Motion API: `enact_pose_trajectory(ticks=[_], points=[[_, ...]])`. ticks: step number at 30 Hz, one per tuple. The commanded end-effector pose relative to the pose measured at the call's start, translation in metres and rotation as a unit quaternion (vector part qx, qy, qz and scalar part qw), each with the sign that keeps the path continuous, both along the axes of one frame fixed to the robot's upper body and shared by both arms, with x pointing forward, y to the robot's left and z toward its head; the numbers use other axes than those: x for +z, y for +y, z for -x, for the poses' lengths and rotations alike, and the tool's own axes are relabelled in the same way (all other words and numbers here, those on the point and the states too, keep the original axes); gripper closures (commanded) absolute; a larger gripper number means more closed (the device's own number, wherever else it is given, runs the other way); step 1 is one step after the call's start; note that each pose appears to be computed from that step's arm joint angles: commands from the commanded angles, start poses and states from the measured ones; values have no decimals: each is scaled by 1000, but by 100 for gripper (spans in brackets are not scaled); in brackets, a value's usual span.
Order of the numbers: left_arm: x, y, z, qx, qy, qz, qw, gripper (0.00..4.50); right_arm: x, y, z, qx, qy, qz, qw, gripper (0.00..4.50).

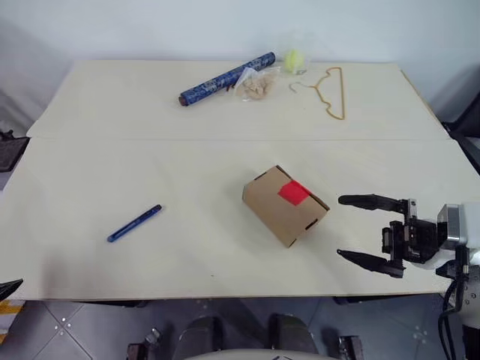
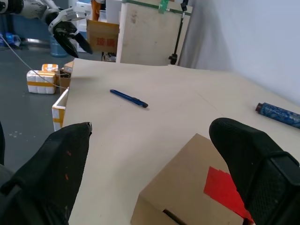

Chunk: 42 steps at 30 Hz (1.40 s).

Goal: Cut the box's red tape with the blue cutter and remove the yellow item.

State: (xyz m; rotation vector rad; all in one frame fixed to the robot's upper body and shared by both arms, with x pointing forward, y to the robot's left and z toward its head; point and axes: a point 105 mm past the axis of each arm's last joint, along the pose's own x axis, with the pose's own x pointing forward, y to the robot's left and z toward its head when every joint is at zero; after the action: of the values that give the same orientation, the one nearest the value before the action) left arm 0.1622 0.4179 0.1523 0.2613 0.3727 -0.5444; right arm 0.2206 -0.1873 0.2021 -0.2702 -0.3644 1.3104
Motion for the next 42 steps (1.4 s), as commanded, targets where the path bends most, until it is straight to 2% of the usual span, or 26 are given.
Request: enact_pose_trajectory(ticks=[1,3,7,10,13,16,21,22,24,33,40,42], points=[[-7,-44,-39,-76,-16,-15,997,1,9,4,8,31,-10,2,999,5],[-11,-63,-59,-98,-23,-16,995,1,11,7,11,39,-9,4,999,5],[-20,-84,-79,-122,-7,-18,992,1,10,11,13,46,-7,13,999,5],[-33,-95,-101,-128,27,-55,990,1,9,16,13,37,-7,12,999,5],[-32,-101,-112,-117,57,-74,989,1,8,19,14,35,-1,13,999,5],[-32,-120,-117,-145,87,-77,983,1,8,21,14,27,0,7,1000,5],[-39,-127,-128,-131,101,-88,982,1,7,23,15,23,3,5,1000,5],[-41,-129,-130,-126,107,-86,983,30,7,22,15,20,3,4,1000,0],[-48,-133,-130,-126,122,-79,981,53,7,21,15,12,4,5,1000,0],[-54,-138,-133,-126,111,-80,982,306,7,18,18,0,4,7,1000,0],[-55,-145,-132,-140,109,-76,981,306,5,17,17,-2,5,9,1000,0],[-56,-146,-133,-141,106,-77,981,343,4,16,17,-2,6,9,1000,0]])
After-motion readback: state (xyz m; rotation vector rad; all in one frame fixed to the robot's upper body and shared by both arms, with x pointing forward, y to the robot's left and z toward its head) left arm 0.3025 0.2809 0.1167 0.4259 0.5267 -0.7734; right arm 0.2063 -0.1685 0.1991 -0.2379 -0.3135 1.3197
